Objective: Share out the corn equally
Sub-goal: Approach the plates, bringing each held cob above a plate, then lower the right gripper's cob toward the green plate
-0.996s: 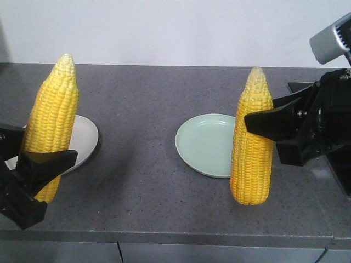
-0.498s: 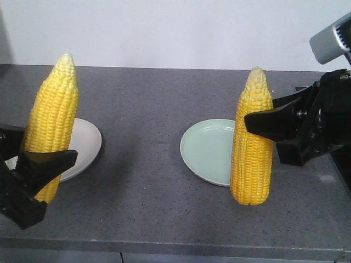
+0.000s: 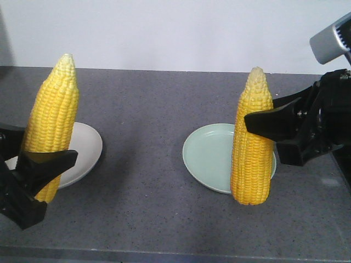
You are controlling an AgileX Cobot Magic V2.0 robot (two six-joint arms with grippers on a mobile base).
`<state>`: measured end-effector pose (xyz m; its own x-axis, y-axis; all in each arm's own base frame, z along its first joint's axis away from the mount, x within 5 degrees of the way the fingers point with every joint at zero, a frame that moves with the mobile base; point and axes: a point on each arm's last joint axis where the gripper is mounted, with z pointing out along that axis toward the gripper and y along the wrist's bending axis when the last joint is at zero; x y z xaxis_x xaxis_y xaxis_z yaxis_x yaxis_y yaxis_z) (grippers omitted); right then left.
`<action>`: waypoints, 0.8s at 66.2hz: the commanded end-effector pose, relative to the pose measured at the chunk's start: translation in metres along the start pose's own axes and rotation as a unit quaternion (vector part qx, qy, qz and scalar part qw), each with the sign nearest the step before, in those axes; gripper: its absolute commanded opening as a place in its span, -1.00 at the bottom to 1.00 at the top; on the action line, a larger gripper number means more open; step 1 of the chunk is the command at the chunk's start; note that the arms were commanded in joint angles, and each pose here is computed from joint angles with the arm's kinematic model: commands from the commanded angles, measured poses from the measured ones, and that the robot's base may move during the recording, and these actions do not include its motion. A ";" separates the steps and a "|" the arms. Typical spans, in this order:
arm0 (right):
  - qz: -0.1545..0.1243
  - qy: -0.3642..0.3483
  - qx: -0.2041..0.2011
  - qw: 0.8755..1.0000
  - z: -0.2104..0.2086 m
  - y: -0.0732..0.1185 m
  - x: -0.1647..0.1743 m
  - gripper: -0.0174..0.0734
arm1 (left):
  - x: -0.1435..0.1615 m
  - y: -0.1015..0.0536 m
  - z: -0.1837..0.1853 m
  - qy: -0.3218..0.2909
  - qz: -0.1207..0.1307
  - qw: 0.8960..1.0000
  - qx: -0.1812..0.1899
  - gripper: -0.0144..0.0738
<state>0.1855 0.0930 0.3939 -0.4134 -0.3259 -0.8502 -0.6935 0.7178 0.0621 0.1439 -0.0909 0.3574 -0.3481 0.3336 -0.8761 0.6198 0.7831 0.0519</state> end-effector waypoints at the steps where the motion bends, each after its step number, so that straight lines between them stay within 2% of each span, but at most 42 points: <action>1: -0.002 -0.045 0.010 0.999 -0.010 0.002 -0.012 -0.17 | -0.014 0.001 -0.007 -0.051 -0.005 0.999 -0.008 0.02; 53: -0.002 -0.045 0.010 0.999 -0.010 0.002 -0.012 -0.17 | -0.014 0.001 -0.007 -0.051 -0.005 0.999 -0.008 0.02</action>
<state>0.1855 0.0930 0.3939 -0.4134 -0.3259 -0.8502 -0.6935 0.7178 0.0621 0.1439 -0.0909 0.3574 -0.3481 0.3336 -0.8761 0.6198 0.7831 0.0519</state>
